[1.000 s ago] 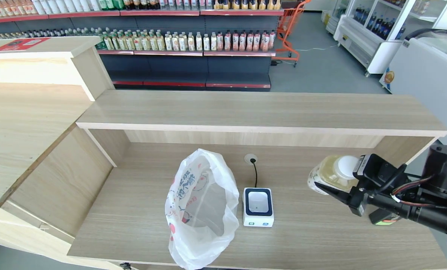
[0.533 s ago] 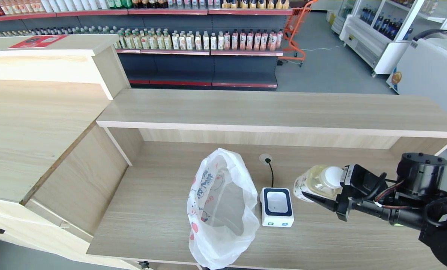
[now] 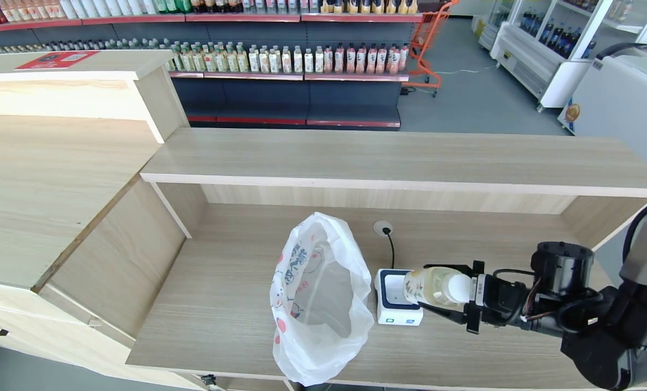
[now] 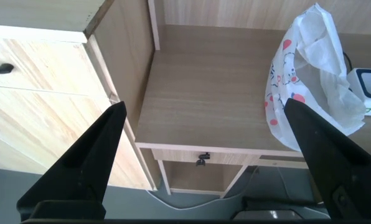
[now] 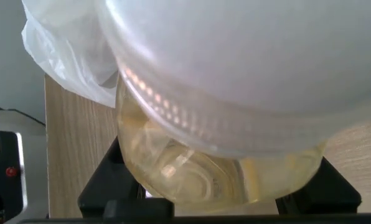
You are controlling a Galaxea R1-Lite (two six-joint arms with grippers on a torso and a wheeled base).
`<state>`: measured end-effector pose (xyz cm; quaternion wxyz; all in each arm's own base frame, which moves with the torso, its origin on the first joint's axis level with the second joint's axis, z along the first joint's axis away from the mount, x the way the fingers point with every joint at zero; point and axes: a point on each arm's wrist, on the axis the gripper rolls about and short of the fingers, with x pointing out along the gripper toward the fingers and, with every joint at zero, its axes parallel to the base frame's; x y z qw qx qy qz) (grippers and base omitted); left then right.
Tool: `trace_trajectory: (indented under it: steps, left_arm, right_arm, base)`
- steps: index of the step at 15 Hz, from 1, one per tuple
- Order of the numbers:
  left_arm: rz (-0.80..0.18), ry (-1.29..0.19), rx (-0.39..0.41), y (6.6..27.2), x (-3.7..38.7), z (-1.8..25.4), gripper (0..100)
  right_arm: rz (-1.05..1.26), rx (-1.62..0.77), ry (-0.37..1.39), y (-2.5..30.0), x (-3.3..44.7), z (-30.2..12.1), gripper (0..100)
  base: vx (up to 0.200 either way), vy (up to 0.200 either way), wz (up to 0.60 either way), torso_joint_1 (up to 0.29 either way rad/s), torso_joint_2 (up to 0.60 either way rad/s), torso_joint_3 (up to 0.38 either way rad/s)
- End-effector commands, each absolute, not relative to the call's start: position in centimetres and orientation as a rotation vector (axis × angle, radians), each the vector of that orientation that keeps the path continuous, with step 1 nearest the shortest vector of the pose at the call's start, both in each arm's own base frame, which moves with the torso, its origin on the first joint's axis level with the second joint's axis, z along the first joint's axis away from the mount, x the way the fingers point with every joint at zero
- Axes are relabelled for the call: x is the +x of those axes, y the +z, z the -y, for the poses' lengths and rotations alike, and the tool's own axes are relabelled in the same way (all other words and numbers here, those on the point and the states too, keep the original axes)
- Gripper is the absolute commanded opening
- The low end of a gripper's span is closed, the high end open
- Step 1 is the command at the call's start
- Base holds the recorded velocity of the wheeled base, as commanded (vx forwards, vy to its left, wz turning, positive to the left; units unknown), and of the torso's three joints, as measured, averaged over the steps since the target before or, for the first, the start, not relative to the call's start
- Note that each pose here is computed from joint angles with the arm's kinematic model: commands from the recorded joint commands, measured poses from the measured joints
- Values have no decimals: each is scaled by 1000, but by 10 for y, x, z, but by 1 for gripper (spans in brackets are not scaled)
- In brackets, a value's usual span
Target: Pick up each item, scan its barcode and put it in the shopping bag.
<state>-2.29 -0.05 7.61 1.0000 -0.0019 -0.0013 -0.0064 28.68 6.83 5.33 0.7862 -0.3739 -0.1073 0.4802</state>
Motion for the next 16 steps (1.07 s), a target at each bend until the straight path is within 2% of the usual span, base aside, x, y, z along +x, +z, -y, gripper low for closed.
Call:
trace_trajectory:
  steps: [1,3,9,16]
  left_arm:
    - [3,-12,-5,76,-23,0,100]
    - [3,-12,-5,76,-23,0,100]
    - [3,-12,-5,76,-23,0,100]
    - [3,-12,-5,76,-23,0,100]
  right_arm:
    - [209,-810,1063,30,303,-67,0]
    - [234,-823,1094,14,318,-69,0]
    - [328,-882,1098,-2,351,-77,0]
    - [382,-900,1106,-1,361,-81,0]
  base:
    - [0,0,0,0,0,0]
    - [0,0,0,0,0,0]
    - [0,0,0,0,0,0]
    - [0,0,0,0,0,0]
